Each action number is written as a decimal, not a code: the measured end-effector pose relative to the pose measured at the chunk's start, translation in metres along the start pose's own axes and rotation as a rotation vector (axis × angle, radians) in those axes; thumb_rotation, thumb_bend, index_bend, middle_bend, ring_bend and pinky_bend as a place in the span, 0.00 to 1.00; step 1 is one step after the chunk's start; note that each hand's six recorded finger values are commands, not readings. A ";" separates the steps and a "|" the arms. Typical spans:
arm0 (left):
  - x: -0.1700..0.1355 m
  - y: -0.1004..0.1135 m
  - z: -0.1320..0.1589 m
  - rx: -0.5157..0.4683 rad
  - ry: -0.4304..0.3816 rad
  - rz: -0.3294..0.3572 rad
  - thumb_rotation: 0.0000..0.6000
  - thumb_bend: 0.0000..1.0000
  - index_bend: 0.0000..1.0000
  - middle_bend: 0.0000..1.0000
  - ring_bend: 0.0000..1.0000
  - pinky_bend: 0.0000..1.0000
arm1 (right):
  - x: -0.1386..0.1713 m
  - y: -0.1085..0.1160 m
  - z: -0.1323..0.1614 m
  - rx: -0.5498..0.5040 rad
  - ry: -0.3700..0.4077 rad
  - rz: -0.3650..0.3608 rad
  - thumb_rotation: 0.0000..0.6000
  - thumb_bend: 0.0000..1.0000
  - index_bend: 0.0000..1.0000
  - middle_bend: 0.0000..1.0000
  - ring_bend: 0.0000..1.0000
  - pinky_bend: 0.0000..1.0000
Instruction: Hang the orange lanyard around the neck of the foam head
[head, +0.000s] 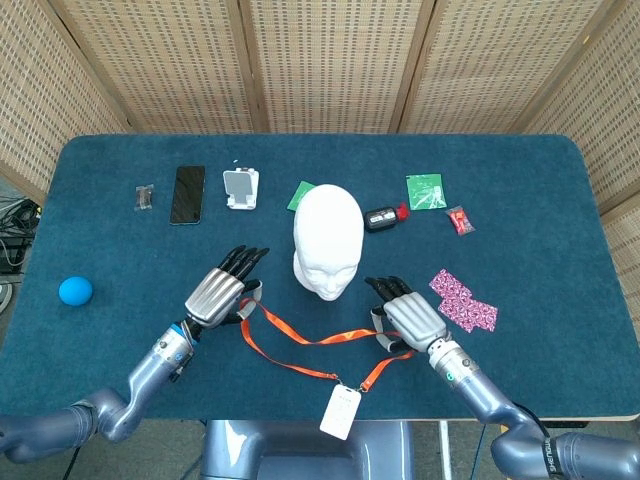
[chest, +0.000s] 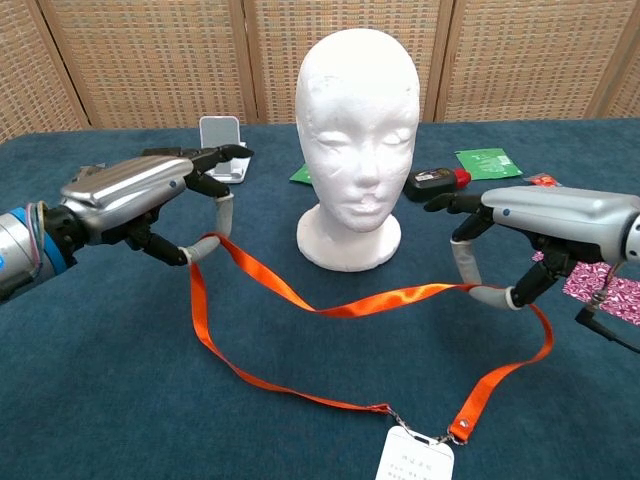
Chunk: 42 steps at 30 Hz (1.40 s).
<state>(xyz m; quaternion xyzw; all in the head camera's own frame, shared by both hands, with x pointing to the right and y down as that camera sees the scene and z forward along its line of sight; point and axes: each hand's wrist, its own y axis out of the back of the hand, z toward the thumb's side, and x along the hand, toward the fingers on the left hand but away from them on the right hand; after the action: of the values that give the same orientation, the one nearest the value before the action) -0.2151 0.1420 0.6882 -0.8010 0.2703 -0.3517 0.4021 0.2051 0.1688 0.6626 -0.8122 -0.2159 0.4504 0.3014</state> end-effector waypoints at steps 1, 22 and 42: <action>-0.002 0.003 0.000 -0.001 -0.011 0.010 1.00 0.46 0.68 0.00 0.00 0.00 | 0.002 0.002 0.001 0.003 0.005 -0.002 1.00 0.67 0.80 0.08 0.00 0.00; 0.008 0.095 0.027 -0.032 -0.111 0.220 1.00 0.46 0.69 0.00 0.00 0.00 | 0.024 0.088 0.024 -0.048 0.068 -0.231 1.00 0.67 0.80 0.09 0.00 0.00; 0.046 0.153 0.024 -0.081 -0.005 0.290 1.00 0.46 0.70 0.00 0.00 0.00 | 0.017 0.162 0.020 -0.128 0.021 -0.403 1.00 0.67 0.80 0.11 0.00 0.00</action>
<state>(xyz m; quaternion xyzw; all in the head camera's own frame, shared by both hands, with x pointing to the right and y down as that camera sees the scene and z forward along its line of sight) -0.1910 0.0388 0.5660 -0.7700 0.3960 -0.2769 0.4168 0.2086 0.0679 0.5335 -0.7745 -0.3990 0.3581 0.3356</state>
